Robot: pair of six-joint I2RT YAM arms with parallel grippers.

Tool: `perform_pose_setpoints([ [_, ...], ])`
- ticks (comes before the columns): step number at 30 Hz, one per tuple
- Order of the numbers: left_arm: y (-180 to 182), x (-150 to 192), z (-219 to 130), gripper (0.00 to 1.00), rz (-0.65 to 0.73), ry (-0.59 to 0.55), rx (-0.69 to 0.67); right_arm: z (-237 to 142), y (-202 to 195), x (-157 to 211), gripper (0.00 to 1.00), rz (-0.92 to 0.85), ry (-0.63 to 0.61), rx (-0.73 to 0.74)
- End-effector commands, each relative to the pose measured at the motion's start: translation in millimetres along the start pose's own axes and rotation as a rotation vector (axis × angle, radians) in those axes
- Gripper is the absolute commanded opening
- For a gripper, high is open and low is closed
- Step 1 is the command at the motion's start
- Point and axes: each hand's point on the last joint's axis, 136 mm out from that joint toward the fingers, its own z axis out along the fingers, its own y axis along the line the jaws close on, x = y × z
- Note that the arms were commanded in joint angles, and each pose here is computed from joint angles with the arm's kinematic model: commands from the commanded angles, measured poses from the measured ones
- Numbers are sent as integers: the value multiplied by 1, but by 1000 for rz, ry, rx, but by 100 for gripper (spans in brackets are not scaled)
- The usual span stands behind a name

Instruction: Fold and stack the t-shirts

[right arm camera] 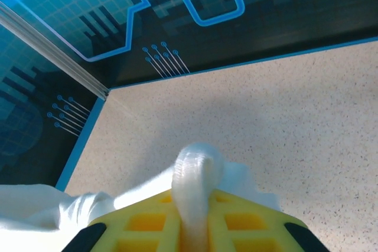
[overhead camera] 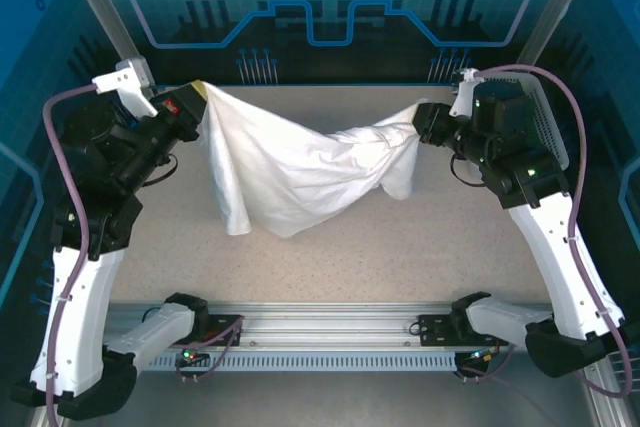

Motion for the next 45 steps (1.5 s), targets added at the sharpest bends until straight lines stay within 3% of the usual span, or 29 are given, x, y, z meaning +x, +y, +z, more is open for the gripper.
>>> perform_pose_setpoints([
  [1,16,-9,37,0,-24,-10,-54,23,-15,-15,17,9,-9,101],
  [3,37,-2,74,1,-65,38,-107,54,-42,-14,18,85,33,191],
  [4,49,3,94,7,-75,63,-138,70,-54,-12,19,125,54,219],
  [6,90,14,135,50,-100,104,-261,107,-91,-6,24,236,108,300],
  [8,144,27,166,77,-114,159,-434,138,-128,-1,33,332,159,364],
  [10,197,39,172,91,-128,243,-654,153,-166,4,51,393,213,456],
  [11,218,46,168,98,-136,298,-756,156,-179,8,56,424,237,472],
  [13,237,61,157,99,-152,382,-858,153,-190,13,64,464,241,455],
  [16,237,92,141,99,-212,433,-840,144,-176,35,81,389,225,393],
  [20,223,152,110,99,-349,429,-698,148,-161,123,82,311,449,334],
  [24,218,236,81,99,-344,612,-727,150,-170,204,80,252,647,383],
  [27,220,288,62,99,-314,737,-774,148,-178,237,78,224,734,417],
  [31,220,330,44,99,-356,817,-762,141,-190,253,75,232,747,462],
  [36,224,366,36,97,-441,851,-758,139,-195,275,66,261,793,461],
  [40,229,387,44,90,-475,880,-755,139,-193,290,55,280,803,441],
  [45,242,401,62,72,-449,902,-772,144,-186,297,28,301,798,391],
])
